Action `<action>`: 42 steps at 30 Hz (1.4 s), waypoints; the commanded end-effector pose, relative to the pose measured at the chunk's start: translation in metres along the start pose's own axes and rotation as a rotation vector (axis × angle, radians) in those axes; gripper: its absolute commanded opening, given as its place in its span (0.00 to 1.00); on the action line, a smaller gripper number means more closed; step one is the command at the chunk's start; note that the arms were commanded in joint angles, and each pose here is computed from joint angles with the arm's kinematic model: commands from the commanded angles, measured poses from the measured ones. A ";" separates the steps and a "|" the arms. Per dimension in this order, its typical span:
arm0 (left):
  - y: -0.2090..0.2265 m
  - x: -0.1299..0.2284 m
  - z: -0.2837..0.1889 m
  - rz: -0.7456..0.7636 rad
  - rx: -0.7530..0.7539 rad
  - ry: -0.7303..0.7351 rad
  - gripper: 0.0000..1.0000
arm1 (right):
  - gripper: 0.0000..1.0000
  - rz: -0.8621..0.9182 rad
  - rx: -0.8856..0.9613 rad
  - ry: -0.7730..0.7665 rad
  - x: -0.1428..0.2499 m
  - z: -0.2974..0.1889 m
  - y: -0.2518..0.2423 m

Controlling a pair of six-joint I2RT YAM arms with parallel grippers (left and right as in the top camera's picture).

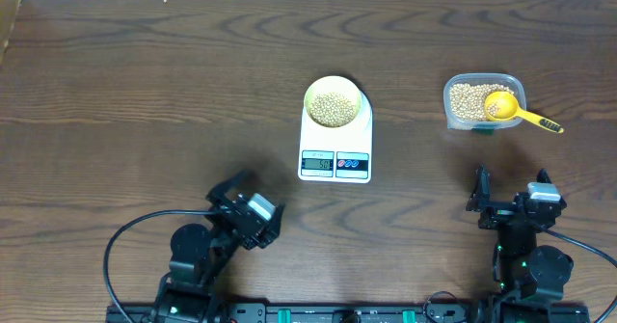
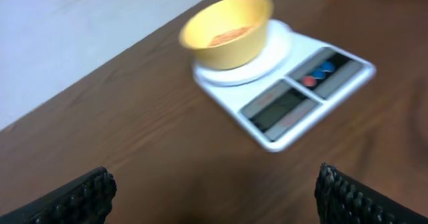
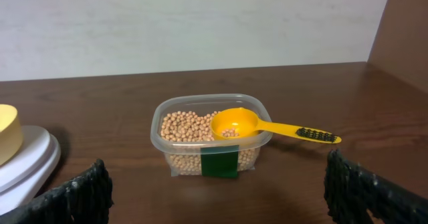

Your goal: Scoop item into bowl and weigh 50g on scale

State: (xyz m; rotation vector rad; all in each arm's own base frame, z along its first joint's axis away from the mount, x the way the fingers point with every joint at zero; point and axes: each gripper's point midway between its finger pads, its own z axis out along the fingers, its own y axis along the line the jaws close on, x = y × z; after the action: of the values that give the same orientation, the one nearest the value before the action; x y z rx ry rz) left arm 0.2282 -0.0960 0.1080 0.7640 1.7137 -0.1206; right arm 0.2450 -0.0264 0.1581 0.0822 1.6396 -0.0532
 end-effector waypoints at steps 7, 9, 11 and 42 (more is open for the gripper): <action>0.041 -0.008 -0.017 -0.194 -0.208 -0.085 0.98 | 0.99 -0.008 -0.005 0.000 0.001 0.000 0.001; 0.050 -0.018 -0.023 -0.219 -0.244 -0.137 0.98 | 0.99 -0.008 -0.005 0.000 0.001 0.000 0.002; 0.051 -0.014 -0.023 -0.269 -0.250 -0.127 0.98 | 0.99 -0.008 -0.005 0.000 0.001 0.000 0.002; 0.057 -0.011 -0.025 -0.278 -0.276 -0.119 0.98 | 0.99 -0.008 -0.005 0.000 0.001 0.000 0.002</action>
State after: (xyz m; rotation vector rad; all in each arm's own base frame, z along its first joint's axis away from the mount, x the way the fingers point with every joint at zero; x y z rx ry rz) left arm 0.2391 -0.0464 0.1593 0.3224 1.6231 -0.1093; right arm 0.2450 -0.0264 0.1582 0.0825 1.6392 -0.0529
